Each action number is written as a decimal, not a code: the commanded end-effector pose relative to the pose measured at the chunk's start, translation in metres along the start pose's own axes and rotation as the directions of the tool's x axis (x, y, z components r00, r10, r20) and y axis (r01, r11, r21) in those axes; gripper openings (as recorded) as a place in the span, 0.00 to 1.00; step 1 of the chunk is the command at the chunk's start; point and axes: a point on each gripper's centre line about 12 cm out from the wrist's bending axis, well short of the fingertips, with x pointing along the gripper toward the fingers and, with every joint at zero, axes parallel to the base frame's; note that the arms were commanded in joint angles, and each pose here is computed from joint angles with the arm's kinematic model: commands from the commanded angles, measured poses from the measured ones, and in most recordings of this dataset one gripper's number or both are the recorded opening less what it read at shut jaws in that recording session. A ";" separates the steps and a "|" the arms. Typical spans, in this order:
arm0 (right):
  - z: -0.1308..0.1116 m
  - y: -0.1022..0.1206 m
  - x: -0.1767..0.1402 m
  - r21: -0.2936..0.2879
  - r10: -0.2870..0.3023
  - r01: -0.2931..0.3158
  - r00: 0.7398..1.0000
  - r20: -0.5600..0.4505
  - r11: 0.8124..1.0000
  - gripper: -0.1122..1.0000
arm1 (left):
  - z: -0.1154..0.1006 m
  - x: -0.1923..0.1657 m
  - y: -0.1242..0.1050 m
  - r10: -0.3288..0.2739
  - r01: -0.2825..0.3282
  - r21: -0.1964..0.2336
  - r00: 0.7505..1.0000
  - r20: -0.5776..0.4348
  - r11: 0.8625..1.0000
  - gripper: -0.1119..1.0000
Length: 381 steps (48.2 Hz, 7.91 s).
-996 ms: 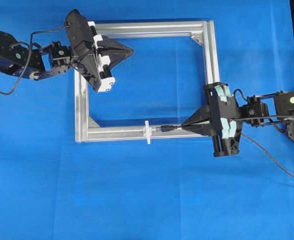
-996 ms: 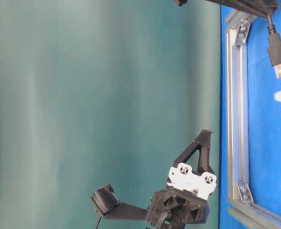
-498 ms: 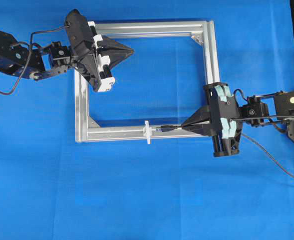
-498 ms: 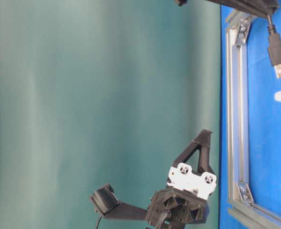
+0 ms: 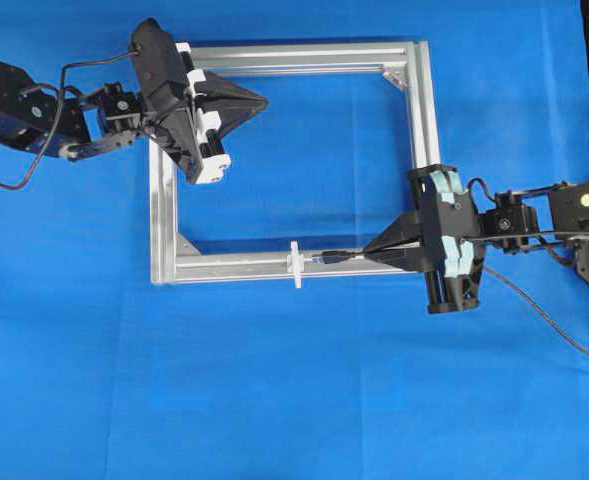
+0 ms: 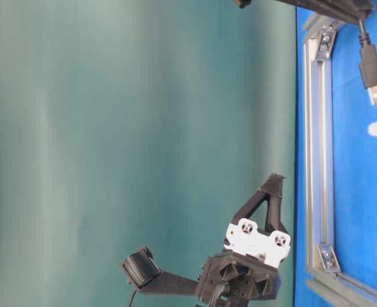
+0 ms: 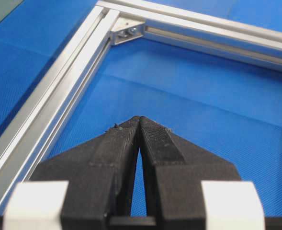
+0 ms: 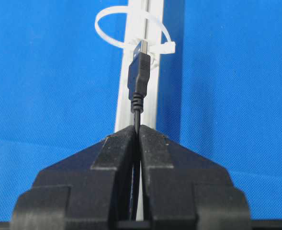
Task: Insert the wire through the string loop located in the center.
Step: 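Push the USB plug leftward through the white zip-tie loop, then move the left gripper down toward the plug beyond the loop, then open the left gripper around the USB plug past the loop, then close the left gripper on the plug and open the right gripper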
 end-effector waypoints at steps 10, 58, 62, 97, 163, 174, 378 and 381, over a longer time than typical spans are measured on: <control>0.006 0.000 -0.001 0.001 0.001 -0.001 1.000 0.023 1.000 0.08 | 0.015 -0.002 -0.002 -0.005 0.005 -0.001 0.999 0.044 1.000 0.10; 0.007 0.001 0.000 0.001 0.003 -0.003 1.000 0.029 1.000 0.08 | 0.015 -0.002 -0.002 -0.005 0.005 -0.001 0.999 0.046 1.000 0.10; 0.008 0.001 0.002 0.001 0.003 -0.003 0.999 0.035 1.000 0.08 | 0.014 -0.002 -0.002 -0.006 0.006 0.001 0.999 0.043 1.000 0.10; 0.039 0.003 0.060 0.000 0.008 -0.008 0.996 0.092 1.000 0.08 | 0.014 -0.002 -0.002 -0.007 0.007 0.002 0.999 0.043 1.000 0.10; 0.039 0.003 0.066 -0.003 0.008 -0.008 0.996 0.087 1.000 0.08 | -0.010 -0.039 -0.106 -0.288 0.288 0.001 0.958 -0.021 0.958 0.10; 0.039 0.003 0.066 -0.003 0.008 -0.008 0.996 0.087 1.000 0.08 | -0.014 -0.049 -0.135 -0.364 0.364 -0.002 0.931 -0.031 0.931 0.10; 0.039 0.003 0.066 -0.004 0.008 -0.008 0.996 0.085 1.000 0.08 | -0.031 -0.040 -0.151 -0.382 0.387 0.012 0.915 -0.127 0.922 0.92; 0.039 0.003 0.066 -0.003 0.008 -0.008 0.996 0.087 1.000 0.08 | -0.031 -0.040 -0.152 -0.384 0.389 0.013 0.914 -0.127 0.921 0.92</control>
